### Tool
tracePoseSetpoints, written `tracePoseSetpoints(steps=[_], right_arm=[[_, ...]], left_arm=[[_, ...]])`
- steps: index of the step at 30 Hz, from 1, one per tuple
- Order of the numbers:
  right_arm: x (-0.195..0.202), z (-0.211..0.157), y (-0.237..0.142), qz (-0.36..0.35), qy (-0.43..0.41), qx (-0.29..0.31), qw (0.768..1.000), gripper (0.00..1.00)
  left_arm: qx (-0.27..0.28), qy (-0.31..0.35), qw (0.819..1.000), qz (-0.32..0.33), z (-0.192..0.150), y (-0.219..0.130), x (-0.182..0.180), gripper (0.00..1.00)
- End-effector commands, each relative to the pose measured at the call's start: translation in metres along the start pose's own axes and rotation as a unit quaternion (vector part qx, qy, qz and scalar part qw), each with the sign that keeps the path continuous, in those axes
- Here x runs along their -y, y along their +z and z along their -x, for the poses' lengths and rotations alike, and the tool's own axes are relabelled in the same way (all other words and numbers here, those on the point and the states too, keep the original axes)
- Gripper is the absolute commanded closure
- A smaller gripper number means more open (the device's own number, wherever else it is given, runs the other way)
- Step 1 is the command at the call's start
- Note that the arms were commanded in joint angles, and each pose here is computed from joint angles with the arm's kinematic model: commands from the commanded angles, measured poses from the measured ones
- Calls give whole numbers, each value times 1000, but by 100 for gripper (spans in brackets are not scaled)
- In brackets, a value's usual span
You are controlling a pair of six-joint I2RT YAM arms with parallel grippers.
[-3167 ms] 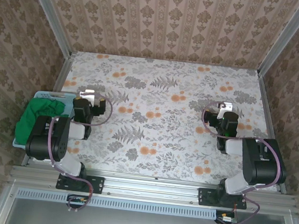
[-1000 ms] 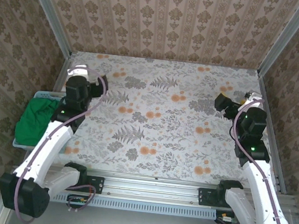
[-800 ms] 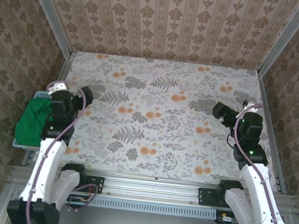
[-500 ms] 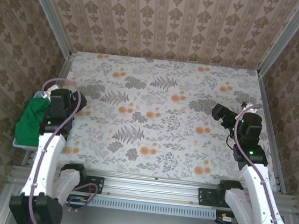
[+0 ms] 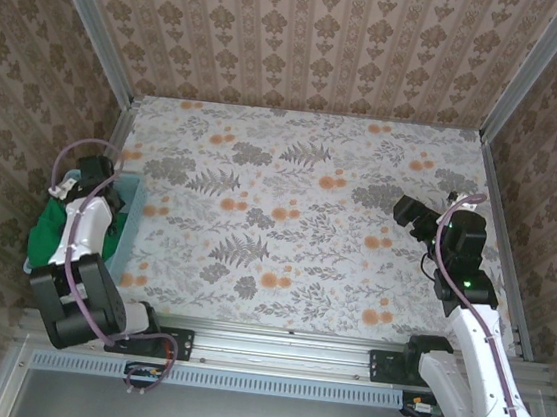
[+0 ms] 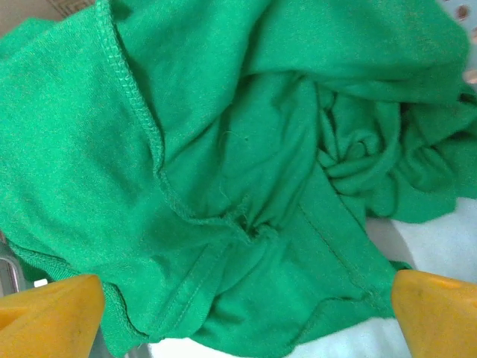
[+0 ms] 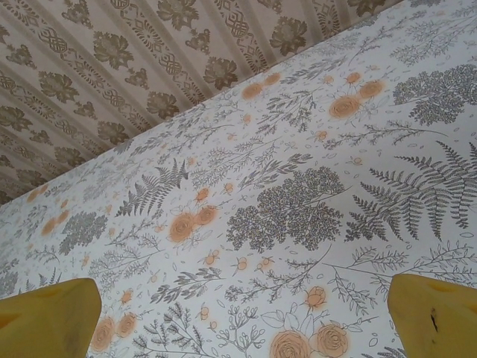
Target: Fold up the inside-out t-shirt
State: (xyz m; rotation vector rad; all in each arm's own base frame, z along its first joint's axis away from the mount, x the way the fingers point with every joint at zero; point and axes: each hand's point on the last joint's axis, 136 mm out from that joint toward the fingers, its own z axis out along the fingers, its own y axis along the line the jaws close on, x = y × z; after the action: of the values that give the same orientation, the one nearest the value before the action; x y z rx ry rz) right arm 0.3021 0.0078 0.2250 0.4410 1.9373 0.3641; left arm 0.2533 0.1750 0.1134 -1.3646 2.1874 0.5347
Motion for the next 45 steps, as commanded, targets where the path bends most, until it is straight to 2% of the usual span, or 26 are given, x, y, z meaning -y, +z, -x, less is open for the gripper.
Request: tracePoseSetpoints(steps=[1, 12, 17, 23, 27, 29, 32, 39, 45], right_arm=[[4, -5, 0, -5, 6, -6, 1000, 0], [3, -6, 3, 0, 6, -9, 1000, 0], [3, -9, 5, 1, 6, -15, 1000, 0], [2, -10, 6, 4, 7, -19, 1000, 0], [2, -11, 6, 5, 7, -20, 1000, 0], [1, -11, 6, 6, 7, -20, 1000, 0], [1, -11, 6, 6, 7, -20, 1000, 0], [1, -11, 5, 6, 8, -20, 1000, 0], [1, -10, 4, 7, 8, -18, 1000, 0]], left_arm=[[-10, -29, 1000, 8, 8, 11, -4, 0], [-74, -15, 997, 1, -8, 60, 12, 1], [-99, -21, 995, -21, -15, 71, 20, 9], [-117, -31, 991, -56, -21, 74, 30, 32], [-113, -38, 990, -69, -19, 70, 33, 58], [-108, -40, 991, -75, -16, 65, 34, 70], [-90, -44, 991, -86, -10, 54, 36, 81], [-12, -62, 988, -138, 14, 6, 39, 94], [78, -49, 978, -187, 54, -73, 44, 100]])
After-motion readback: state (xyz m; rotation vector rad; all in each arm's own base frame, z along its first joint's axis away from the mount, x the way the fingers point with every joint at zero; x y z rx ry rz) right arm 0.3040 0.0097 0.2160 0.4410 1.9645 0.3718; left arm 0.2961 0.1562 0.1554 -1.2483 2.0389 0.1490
